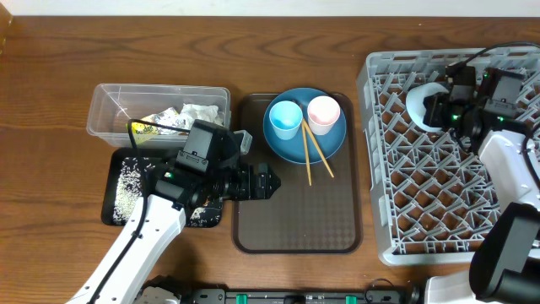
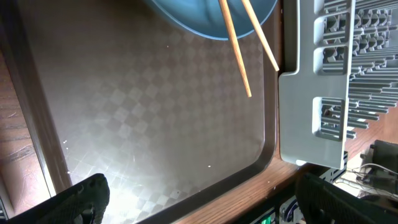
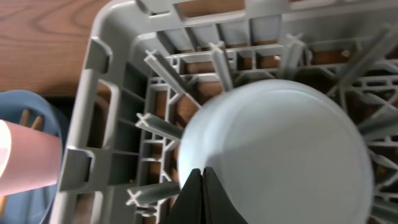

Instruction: Sort waste into correct bins and load items into the dishwasher rack

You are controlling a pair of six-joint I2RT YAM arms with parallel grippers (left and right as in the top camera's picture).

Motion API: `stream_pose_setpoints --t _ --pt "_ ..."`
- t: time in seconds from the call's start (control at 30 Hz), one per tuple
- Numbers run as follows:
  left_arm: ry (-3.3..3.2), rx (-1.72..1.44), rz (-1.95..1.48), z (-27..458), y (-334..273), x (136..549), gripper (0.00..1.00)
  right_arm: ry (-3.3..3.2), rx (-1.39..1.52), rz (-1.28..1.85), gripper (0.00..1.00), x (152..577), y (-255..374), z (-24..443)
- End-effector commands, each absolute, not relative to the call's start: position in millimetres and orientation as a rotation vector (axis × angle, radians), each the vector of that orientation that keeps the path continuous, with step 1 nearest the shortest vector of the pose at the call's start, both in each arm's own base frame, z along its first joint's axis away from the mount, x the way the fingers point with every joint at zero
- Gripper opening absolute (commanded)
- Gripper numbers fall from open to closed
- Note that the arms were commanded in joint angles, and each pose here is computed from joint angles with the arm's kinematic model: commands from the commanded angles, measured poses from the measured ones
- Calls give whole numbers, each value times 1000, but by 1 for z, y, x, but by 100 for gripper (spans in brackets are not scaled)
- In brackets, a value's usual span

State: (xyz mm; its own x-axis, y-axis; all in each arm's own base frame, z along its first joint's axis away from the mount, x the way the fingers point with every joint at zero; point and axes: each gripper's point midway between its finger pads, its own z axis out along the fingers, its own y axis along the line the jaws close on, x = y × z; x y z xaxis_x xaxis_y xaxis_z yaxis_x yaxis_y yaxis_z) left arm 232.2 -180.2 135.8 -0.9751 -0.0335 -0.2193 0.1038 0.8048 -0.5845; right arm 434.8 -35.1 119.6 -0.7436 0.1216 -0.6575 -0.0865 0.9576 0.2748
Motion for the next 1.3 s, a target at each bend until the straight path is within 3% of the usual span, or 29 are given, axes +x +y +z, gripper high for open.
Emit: stream_pose_setpoints --t 0.0,0.27,0.47,0.5,0.57,0.67,0.8,1.03,1.27 --pt "2773 61 -928 136 -181 232 98 2363 14 394 1 437 -28 125" --pt "2773 61 -928 136 -181 232 98 2301 -8 406 1 430 -11 164" --pt "2773 61 -928 136 -181 232 98 2363 -109 450 3 390 45 186" --pt "2773 61 -928 136 -181 232 98 2394 -127 444 12 381 53 184" --pt "2773 61 -928 136 -181 232 98 2477 -175 424 43 359 69 176" --pt "2773 61 -928 136 -181 232 98 2583 -237 391 55 335 85 161" --pt "2773 61 -928 136 -181 232 98 2698 -148 240 56 320 78 143" --pt "2773 61 -928 136 -181 232 98 2708 -121 159 40 321 69 139" --pt "2773 61 -928 136 -181 232 98 2776 -123 154 36 314 69 124"
